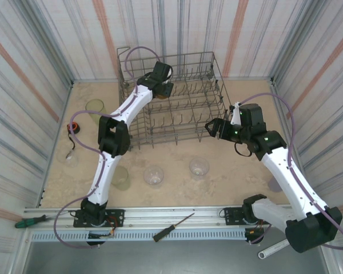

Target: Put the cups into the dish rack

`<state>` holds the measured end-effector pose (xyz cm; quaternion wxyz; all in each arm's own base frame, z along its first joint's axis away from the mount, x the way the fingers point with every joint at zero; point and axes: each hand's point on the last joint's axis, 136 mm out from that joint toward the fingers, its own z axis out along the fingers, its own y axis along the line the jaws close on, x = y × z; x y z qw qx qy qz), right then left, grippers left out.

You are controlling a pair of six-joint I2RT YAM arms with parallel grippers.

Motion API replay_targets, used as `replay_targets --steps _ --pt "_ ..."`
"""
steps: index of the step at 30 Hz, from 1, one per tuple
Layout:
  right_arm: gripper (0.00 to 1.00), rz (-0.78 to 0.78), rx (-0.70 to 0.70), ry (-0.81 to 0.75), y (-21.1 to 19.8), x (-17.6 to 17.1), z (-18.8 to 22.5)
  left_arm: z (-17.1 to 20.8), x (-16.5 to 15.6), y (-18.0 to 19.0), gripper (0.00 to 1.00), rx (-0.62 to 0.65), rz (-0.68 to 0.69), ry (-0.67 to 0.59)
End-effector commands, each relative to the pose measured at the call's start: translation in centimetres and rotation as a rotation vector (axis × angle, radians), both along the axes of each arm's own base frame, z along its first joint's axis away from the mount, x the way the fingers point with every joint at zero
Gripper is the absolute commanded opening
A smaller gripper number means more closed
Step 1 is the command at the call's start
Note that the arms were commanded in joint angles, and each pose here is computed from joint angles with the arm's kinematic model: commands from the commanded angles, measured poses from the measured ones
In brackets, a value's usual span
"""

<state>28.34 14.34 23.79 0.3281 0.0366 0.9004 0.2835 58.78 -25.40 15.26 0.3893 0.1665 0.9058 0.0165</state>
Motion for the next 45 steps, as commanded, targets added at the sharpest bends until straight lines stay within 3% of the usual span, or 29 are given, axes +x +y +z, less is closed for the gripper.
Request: replay_targets --steps 1,11,14,26,45 --pt "0.99 0.023 0.035 -0.037 0.6 0.2 1.6 -1.1 0.5 0.6 0.65 -0.013 0.026 0.018" --pt "0.99 0.012 0.025 -0.037 0.1 -0.7 1.8 0.6 0.2 1.1 0.94 -0.039 0.058 0.006" --pt "0.99 0.007 0.034 -0.064 -0.2 -1.3 2.7 1.6 0.0 1.3 0.98 -0.053 0.067 -0.004" --pt "0.99 0.005 0.053 -0.078 -0.4 -2.3 3.7 7.8 -2.0 1.5 0.99 -0.122 0.064 -0.057" --pt "0.99 -0.035 0.048 -0.037 -1.4 -3.9 1.7 11.5 -6.8 1.1 0.99 -0.204 0.030 -0.009"
